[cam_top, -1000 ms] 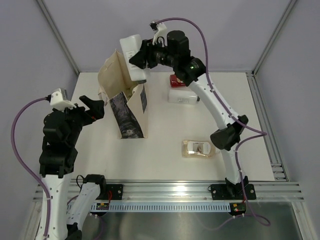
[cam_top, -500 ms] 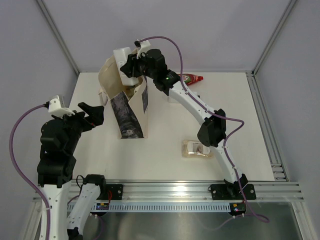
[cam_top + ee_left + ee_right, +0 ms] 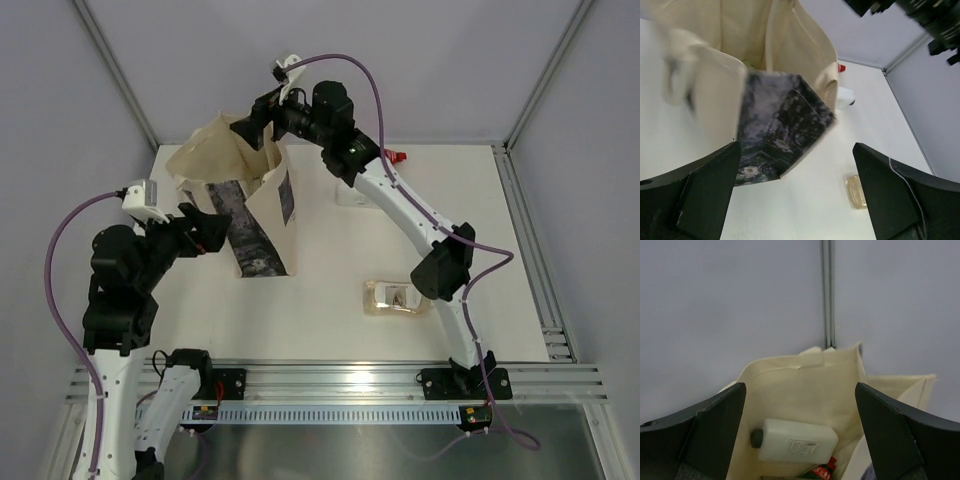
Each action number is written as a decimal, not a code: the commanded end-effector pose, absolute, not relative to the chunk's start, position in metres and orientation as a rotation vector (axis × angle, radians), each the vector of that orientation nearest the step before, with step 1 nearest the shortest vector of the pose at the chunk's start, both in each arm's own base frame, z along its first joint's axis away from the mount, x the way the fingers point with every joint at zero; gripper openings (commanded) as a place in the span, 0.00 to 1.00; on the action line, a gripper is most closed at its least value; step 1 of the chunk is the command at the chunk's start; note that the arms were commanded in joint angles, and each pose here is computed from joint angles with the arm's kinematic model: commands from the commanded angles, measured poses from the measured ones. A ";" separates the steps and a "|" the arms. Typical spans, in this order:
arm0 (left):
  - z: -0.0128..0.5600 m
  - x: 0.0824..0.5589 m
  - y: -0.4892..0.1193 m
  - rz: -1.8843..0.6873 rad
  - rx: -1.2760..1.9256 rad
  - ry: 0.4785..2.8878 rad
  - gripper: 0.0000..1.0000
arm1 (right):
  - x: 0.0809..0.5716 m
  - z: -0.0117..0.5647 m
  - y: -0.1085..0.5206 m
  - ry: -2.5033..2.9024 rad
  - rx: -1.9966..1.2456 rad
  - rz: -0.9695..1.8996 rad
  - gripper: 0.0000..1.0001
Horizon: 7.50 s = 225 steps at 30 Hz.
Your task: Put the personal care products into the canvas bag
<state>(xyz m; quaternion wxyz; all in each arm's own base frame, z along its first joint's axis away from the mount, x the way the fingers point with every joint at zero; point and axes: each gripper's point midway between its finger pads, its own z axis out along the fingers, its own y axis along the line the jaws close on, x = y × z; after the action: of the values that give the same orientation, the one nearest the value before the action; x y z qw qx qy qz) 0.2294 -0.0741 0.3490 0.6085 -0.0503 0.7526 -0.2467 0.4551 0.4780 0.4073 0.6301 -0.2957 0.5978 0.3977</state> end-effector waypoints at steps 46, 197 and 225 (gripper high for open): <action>0.286 0.219 -0.212 -0.943 0.299 1.940 0.99 | 0.243 0.013 0.162 2.303 -1.811 0.311 0.77; 0.536 0.377 -0.198 -1.709 -0.314 1.418 0.00 | 0.295 0.249 0.155 1.885 -0.771 1.431 1.00; 0.391 0.451 -0.047 -0.931 -0.754 1.600 0.10 | 0.307 0.224 0.141 2.018 -0.793 1.265 1.00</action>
<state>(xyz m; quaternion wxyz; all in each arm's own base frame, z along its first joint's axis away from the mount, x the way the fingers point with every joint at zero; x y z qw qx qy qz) 0.4450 -0.0298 0.3535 0.4885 -0.3877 0.6897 -0.3679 0.2913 0.1487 0.2246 0.2922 -0.2821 0.7505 0.5214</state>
